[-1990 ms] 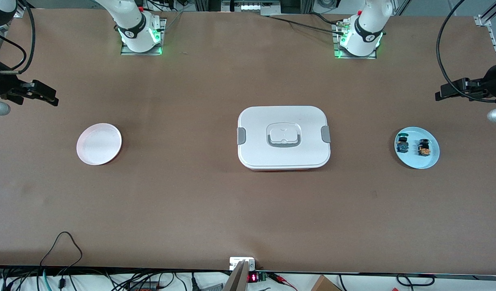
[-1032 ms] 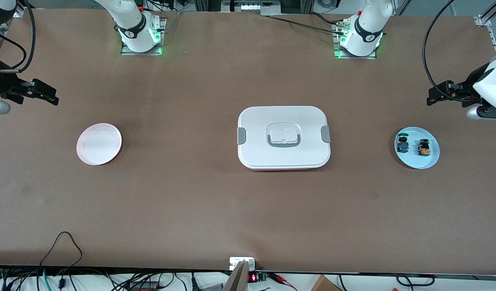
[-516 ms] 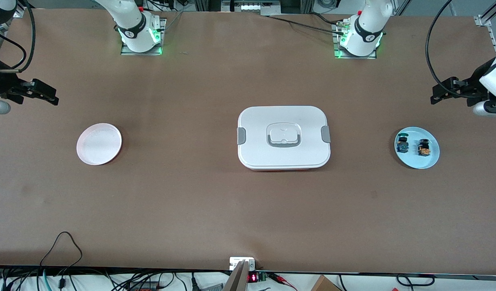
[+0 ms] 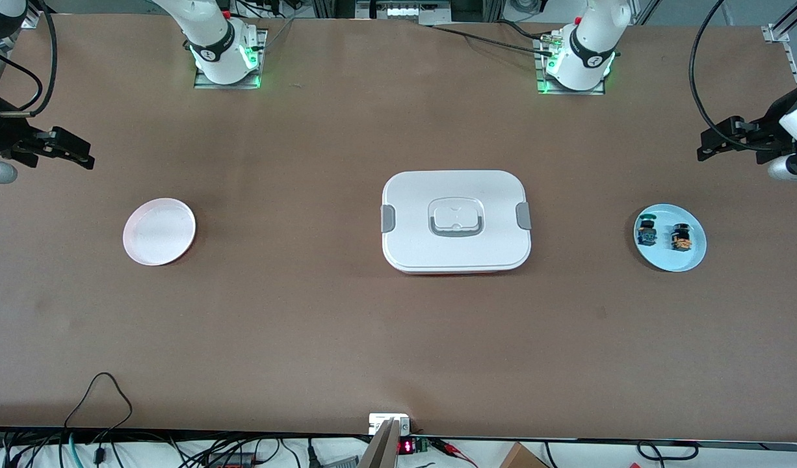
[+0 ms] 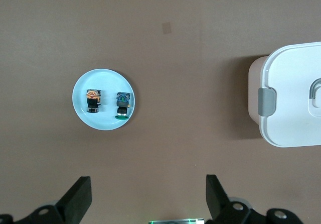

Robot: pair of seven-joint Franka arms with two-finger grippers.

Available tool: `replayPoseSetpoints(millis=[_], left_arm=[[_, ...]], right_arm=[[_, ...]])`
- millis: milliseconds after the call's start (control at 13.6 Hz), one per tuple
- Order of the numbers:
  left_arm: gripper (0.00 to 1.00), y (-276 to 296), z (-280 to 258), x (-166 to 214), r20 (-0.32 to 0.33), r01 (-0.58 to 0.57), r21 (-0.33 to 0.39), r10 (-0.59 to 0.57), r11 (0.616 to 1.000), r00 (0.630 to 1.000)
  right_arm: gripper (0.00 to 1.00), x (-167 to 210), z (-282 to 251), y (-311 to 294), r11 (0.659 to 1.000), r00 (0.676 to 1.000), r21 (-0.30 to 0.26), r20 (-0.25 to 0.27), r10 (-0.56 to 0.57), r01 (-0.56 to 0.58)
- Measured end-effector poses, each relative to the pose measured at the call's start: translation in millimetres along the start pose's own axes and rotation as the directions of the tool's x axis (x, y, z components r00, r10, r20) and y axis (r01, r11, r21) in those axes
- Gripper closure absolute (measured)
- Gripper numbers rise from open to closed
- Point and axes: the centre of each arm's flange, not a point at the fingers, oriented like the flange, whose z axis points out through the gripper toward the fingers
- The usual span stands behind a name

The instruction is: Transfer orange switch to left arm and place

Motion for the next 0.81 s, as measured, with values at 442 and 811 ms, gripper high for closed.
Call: replayPoseSetpoints(millis=[442,811], left_arm=[[0.00,0.7,5.1,3.1,0.012,-0.004,0.009,0.003,1.000,1.000],[0.00,-7.5,5.3,2.5,0.012,0.011,0.008,-0.011,1.000,1.000]], right_arm=[[0.00,0.0,0.0,0.0,1.000,1.000,0.000,0.000,0.000,0.000],[0.00,0.0,0.0,0.0,1.000,1.000,0.000,0.000,0.000,0.000]])
